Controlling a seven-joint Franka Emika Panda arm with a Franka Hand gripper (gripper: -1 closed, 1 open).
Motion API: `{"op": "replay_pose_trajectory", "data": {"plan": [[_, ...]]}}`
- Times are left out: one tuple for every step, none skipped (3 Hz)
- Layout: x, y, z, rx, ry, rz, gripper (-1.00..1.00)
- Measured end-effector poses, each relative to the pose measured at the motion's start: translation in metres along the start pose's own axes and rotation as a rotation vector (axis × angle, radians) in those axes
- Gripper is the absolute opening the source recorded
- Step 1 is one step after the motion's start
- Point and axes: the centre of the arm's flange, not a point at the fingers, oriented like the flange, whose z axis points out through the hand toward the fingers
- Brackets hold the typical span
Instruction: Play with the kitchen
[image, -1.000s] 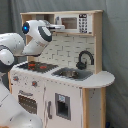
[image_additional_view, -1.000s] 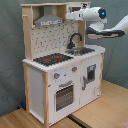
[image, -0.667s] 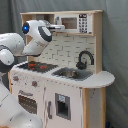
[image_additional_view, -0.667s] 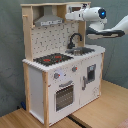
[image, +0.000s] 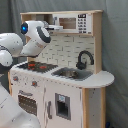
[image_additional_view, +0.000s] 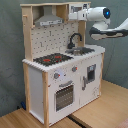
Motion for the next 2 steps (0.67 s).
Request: {"op": "replay_pose_trajectory", "data": {"plan": [[-0.002, -0.006, -0.009, -0.041, 0.01, 0.0, -1.0], [-0.004, -0.012, -0.019, -0.07, 0.021, 0.005, -1.0]]}}
